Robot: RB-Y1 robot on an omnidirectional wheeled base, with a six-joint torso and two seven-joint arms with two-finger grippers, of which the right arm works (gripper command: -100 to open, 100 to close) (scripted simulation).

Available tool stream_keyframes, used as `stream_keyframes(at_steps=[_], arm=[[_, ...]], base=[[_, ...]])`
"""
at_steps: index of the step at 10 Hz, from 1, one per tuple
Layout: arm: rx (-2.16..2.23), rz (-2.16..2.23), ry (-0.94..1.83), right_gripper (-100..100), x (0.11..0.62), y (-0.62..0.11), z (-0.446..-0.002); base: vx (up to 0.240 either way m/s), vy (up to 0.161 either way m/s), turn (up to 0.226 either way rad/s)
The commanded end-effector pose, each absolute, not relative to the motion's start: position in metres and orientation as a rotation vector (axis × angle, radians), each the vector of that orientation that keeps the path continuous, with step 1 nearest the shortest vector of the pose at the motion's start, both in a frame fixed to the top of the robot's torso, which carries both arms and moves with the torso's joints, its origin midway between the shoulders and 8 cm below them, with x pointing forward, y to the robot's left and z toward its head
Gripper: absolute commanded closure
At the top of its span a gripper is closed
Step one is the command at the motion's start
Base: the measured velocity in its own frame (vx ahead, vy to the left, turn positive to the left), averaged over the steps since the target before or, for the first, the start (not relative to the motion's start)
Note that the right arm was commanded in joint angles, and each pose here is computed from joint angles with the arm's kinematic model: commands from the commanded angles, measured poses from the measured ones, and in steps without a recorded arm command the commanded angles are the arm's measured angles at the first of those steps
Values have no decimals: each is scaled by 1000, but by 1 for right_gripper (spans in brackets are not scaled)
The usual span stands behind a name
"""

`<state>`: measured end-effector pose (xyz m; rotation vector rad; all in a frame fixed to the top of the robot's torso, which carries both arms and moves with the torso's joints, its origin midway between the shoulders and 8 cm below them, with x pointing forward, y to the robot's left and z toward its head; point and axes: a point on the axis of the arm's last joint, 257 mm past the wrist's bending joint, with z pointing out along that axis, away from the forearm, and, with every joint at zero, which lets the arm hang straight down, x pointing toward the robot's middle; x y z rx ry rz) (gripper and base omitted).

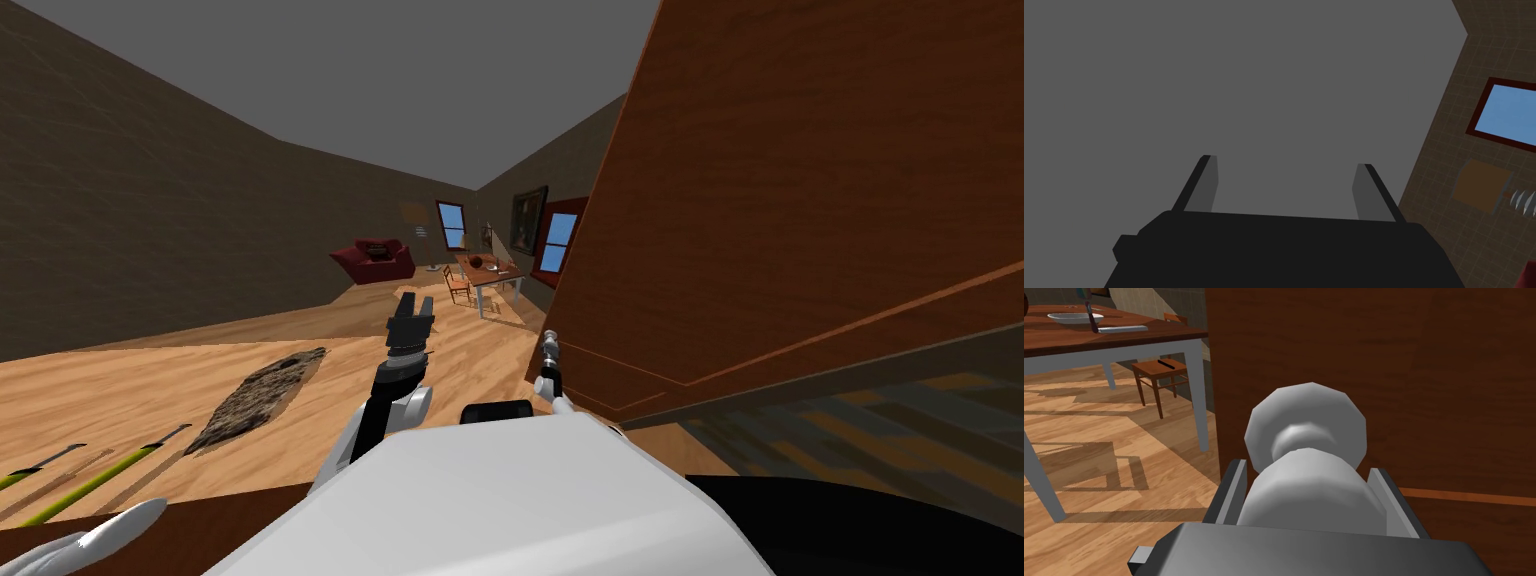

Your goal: Push the door open

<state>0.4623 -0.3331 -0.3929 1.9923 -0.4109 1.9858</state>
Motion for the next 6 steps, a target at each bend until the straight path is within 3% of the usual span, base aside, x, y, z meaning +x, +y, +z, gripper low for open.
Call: stream_keyframes(at_steps=[1, 6], arm=[[1975, 1972, -428, 100, 460, -345, -392], [1930, 1932, -489, 100, 452, -376, -391]], base=[[129, 15, -47], [186, 13, -46]])
